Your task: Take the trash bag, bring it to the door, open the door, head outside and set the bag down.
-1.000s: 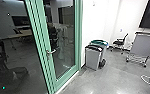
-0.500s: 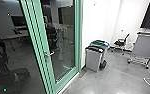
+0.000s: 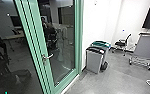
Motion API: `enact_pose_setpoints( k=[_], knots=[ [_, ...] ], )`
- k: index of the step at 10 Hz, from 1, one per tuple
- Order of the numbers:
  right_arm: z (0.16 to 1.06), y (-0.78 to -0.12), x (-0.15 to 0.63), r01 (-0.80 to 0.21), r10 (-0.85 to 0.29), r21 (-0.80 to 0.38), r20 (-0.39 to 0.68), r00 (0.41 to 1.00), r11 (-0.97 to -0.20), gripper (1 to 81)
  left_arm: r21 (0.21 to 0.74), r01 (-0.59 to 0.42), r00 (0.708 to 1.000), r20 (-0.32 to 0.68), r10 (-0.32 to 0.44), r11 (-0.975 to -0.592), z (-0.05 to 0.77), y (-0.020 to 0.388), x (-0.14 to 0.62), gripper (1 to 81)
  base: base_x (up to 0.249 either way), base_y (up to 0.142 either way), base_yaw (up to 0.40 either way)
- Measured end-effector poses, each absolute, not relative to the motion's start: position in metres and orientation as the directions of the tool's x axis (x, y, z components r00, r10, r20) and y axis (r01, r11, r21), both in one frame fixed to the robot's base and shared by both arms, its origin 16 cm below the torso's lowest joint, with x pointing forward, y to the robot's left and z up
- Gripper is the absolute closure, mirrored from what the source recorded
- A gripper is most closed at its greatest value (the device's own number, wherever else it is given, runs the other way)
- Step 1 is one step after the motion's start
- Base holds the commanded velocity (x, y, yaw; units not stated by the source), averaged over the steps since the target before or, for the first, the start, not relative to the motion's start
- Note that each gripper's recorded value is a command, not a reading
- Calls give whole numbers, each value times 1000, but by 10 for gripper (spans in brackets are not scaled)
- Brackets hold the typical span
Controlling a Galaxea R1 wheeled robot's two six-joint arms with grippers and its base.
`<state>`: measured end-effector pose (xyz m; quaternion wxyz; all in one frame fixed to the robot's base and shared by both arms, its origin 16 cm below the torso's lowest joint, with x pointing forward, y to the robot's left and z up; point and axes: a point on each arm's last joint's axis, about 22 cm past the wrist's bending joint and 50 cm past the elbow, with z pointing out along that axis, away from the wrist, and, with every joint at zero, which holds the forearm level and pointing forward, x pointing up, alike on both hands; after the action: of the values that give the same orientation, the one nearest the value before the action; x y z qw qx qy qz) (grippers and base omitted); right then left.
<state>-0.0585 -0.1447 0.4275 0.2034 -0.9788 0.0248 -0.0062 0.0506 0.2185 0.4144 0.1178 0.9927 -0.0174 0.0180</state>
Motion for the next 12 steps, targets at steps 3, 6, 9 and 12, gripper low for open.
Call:
enact_pose_setpoints(
  k=[3,6,9,12],
  knots=[
    [428,-143,-58,-39,-44,-400,5,999,-916,10,233,-39,999,40,-30,-972,414,218,51,811,155,0,0],
    [428,-140,-59,-30,-36,-404,8,999,-914,10,237,-39,999,40,-31,-971,415,215,50,811,155,0,0],
    [428,-140,-64,-31,-35,-404,3,999,-914,10,238,-39,999,40,-31,-970,415,214,50,811,155,0,0],
    [429,-137,-65,-32,-35,-407,1,999,-913,10,238,-39,999,40,-31,-970,415,214,50,811,155,0,0]
  ],
)
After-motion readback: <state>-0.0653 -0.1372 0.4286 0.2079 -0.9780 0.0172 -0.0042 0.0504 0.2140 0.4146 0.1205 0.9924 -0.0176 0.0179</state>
